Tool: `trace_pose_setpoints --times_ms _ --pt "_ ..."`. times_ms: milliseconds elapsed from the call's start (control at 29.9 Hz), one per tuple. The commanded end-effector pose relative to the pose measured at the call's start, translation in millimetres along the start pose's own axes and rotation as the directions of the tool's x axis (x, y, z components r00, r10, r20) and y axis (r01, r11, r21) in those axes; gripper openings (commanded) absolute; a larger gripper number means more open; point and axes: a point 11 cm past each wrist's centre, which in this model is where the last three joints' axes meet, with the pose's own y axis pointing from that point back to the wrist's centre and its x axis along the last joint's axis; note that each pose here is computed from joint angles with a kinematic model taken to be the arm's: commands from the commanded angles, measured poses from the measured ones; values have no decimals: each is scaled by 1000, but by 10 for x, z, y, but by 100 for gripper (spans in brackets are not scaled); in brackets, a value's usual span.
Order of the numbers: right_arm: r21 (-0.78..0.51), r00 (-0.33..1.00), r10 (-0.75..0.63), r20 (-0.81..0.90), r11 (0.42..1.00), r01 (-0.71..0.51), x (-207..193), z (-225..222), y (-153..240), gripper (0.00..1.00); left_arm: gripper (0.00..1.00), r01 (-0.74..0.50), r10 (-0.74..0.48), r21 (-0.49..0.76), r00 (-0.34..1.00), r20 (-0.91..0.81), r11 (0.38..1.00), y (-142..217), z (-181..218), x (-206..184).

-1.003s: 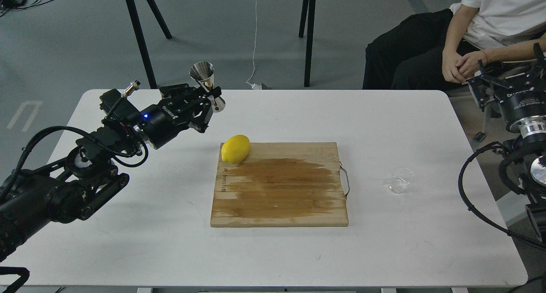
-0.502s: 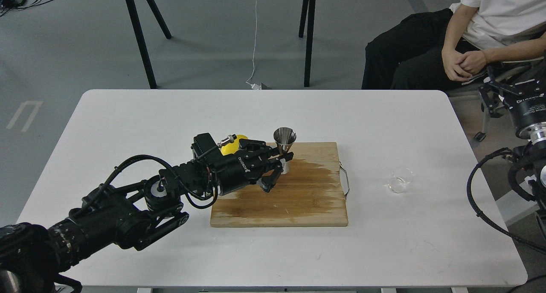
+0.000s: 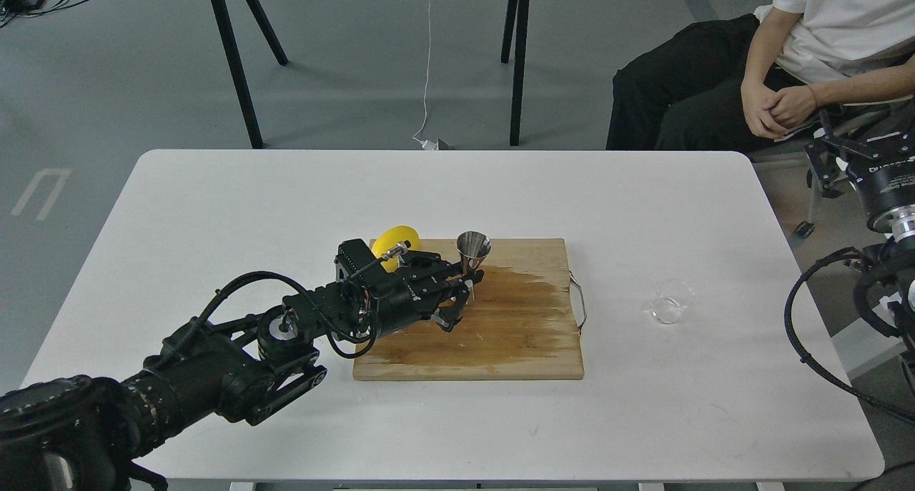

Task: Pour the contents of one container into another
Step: 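Lower the jigger onto the board center with the left gripper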

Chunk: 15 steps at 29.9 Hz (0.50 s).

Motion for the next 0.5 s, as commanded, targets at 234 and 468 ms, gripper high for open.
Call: trace_pose_setpoints --times_ms 234,468 --pt "1 1000 0 -6 1000 0 2 -26 4 100 20 17 -17 -2 1000 -15 1000 -49 81 -87" --pt "2 1000 -1 -5 1000 1 -3 -29 2 100 24 34 -34 3 999 -8 999 -31 67 -141"
